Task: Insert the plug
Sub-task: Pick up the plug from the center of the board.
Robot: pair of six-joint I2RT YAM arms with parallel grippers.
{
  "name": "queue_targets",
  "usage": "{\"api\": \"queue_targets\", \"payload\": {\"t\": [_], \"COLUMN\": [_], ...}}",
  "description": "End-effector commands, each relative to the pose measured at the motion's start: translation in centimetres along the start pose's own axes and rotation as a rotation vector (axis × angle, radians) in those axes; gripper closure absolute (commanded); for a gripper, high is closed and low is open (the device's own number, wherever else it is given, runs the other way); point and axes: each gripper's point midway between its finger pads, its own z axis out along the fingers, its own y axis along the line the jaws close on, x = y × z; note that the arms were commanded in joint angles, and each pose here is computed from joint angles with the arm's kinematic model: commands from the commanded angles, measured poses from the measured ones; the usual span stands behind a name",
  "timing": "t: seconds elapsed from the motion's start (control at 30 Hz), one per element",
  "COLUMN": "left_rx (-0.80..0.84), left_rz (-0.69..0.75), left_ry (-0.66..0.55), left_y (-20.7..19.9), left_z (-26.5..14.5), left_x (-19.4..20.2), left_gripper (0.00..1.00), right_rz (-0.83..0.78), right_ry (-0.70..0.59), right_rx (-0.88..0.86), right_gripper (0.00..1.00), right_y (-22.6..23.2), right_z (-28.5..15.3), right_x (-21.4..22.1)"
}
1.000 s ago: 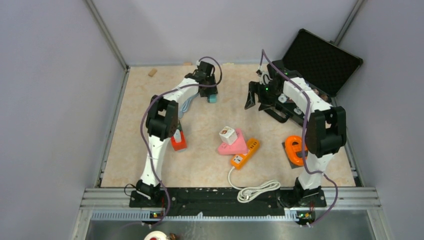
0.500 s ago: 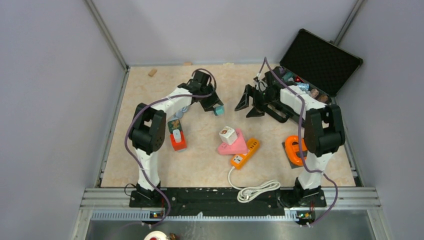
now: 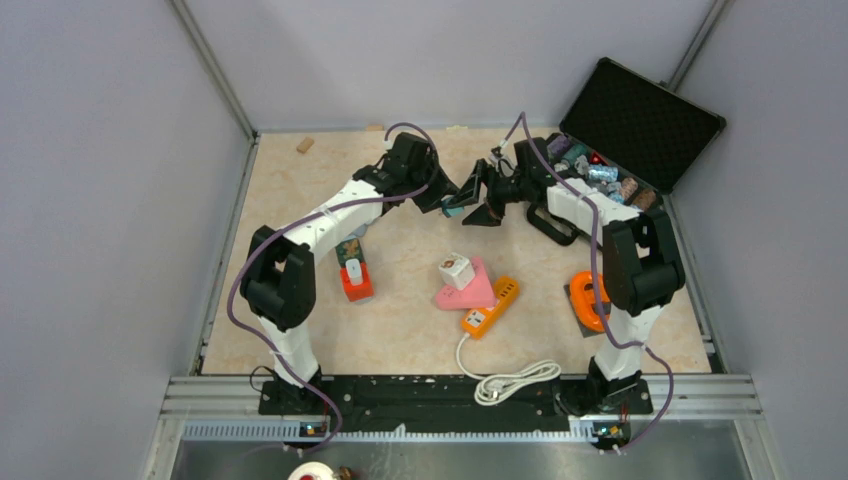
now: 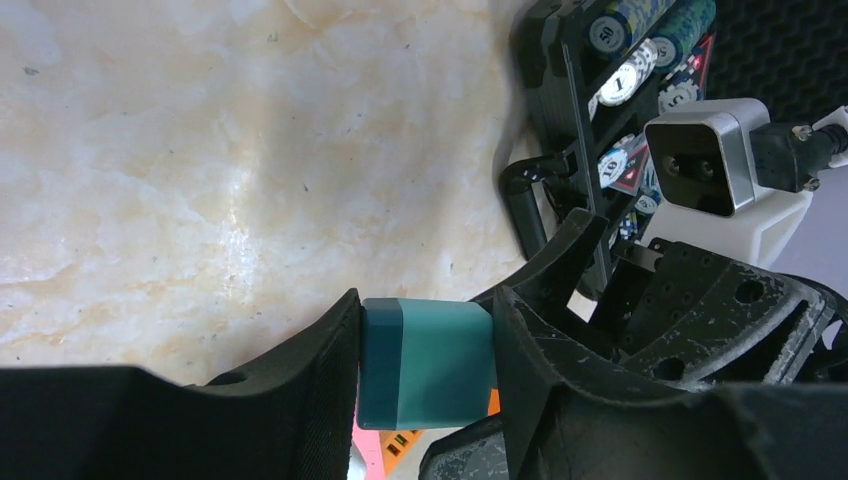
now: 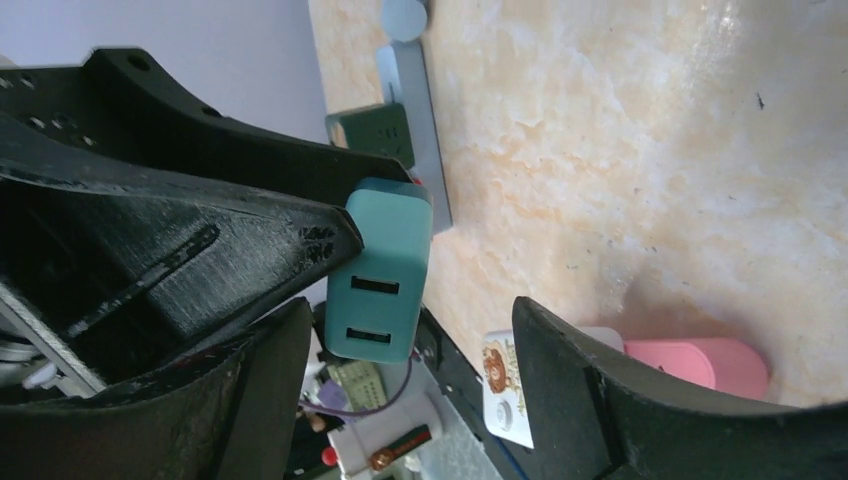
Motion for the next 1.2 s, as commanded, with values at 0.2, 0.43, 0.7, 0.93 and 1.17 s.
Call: {"api": "queue_targets", "payload": {"t": [0.2,0.43,0.7,0.93,1.17], "left_rx": [0.063,0.071,0.120,0.205,0.457], "left_rz": [0.011,0.010,0.065,0.196,0.311], "left_ry": [-0.054,-0.055,-0.104,-0.198,-0.172], "left_y": [-2.7,-2.8,-3.6,-4.1,-4.8], "left_z": [-3.2,-3.5,-4.7,-8.3,-12.7], "left_x": [-0.4,-0.3,-1.1,-2.6,-1.3], "left_gripper": [0.81,0.81,0.48,0.07,0.01], "right_rz": [-0.048,-0.073,-0.213,-0.372,-0.574], "right_ry": [-0.086,-0.084,-0.081,-0.131,-0.222], "right_rx": [-0.029,-0.029,-0.031,-0.053,-0.018], "right_gripper": [0.38,0.74,1.00,1.00,1.00], "right_y": [2.8,2.7,3.8,6.2,8.1], "right_z": [-0.5,-0.7,-1.9,-4.7,-8.3], "right_x": [-1.8,-1.7,-1.2,-0.4,0.7]}}
